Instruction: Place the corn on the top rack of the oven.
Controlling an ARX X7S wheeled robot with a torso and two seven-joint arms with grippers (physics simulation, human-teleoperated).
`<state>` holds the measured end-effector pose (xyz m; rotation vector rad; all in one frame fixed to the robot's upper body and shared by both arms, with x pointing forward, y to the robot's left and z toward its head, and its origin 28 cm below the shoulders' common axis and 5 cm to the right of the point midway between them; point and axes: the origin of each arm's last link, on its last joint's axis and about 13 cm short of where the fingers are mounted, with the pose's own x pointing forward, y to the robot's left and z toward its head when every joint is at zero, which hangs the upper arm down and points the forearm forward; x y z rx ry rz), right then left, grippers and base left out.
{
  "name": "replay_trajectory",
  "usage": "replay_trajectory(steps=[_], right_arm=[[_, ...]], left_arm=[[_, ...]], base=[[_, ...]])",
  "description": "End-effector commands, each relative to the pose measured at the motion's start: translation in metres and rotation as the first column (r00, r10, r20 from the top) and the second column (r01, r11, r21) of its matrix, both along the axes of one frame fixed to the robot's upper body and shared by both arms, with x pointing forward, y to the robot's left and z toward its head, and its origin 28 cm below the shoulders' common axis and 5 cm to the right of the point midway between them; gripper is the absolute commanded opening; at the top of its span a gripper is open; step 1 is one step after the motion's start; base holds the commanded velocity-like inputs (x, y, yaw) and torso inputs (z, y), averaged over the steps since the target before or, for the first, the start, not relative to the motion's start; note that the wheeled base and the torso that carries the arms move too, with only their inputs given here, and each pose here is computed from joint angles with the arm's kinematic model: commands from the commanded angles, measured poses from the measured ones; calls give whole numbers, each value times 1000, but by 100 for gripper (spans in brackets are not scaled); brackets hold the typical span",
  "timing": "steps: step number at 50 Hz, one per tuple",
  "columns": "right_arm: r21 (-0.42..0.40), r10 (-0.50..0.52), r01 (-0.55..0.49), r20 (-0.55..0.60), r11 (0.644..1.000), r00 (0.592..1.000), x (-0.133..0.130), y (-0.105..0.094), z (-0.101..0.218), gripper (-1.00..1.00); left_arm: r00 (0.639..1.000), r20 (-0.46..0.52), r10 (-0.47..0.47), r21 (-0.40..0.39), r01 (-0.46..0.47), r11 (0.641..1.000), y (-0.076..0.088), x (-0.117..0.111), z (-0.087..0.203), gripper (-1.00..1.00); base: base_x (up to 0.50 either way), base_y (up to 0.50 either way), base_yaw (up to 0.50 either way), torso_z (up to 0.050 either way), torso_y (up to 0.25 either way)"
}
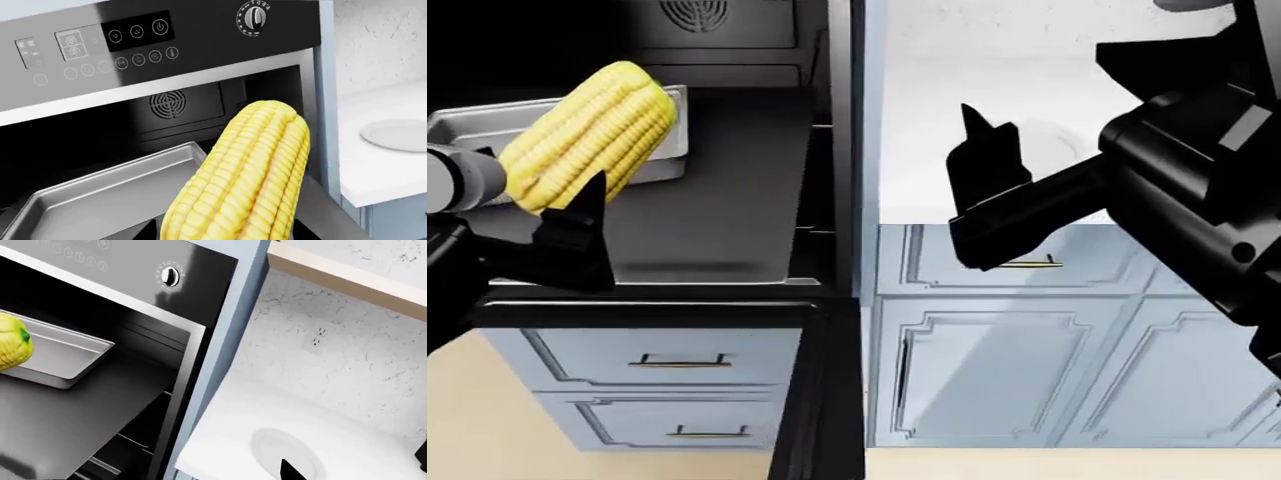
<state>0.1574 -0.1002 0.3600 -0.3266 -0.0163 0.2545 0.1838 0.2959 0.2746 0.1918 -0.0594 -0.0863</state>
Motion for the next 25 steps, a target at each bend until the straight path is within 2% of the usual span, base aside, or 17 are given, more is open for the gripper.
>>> replay_trajectory(steps=[1, 25], right_arm=[[8, 5, -5, -7, 1000, 1000, 1, 0, -2, 100], [8, 5, -5, -16, 1000, 1000, 3, 0, -7, 100]], left_arm=[[1000, 25, 11, -3, -10, 1000, 0, 0, 4, -100], [1000, 20, 12, 14, -13, 1000, -2, 2, 1, -100]], base=[[-1, 500, 0, 0, 0], [-1, 500, 0, 0, 1]])
